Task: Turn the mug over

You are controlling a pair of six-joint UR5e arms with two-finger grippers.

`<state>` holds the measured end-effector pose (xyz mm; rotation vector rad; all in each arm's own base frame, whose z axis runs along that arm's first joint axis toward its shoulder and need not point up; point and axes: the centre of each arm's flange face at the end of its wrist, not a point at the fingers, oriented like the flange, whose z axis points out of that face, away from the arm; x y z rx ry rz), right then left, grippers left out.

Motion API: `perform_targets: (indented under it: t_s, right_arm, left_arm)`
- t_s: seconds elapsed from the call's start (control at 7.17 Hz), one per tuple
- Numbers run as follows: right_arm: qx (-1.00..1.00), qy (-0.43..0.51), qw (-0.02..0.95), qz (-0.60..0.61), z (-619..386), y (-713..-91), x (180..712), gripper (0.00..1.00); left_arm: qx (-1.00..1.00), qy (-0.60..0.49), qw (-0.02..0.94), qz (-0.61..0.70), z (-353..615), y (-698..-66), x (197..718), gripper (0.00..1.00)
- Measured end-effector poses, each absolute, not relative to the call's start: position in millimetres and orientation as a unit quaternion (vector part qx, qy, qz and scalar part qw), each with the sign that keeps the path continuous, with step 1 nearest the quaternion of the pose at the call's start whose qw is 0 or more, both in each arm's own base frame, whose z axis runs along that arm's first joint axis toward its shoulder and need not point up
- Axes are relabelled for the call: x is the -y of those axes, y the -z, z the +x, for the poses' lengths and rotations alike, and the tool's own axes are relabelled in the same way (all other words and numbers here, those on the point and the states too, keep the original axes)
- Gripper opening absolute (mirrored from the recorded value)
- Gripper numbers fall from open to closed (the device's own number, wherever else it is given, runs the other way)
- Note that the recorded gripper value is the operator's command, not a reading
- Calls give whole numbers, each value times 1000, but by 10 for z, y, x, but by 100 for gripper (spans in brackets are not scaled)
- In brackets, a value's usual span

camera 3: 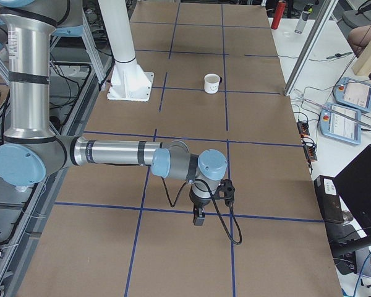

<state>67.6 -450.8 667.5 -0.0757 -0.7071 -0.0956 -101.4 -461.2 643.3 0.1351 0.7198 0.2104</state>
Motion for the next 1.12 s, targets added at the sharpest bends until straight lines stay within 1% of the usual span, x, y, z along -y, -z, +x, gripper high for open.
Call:
perform_targets:
  t_s: [1.12]
  right_arm:
    - [346, 47, 936, -37, 676, -6675, 4508, 100]
  left_arm:
    - [-350, -104, 928, 68, -1010, -6397, 4648, 100]
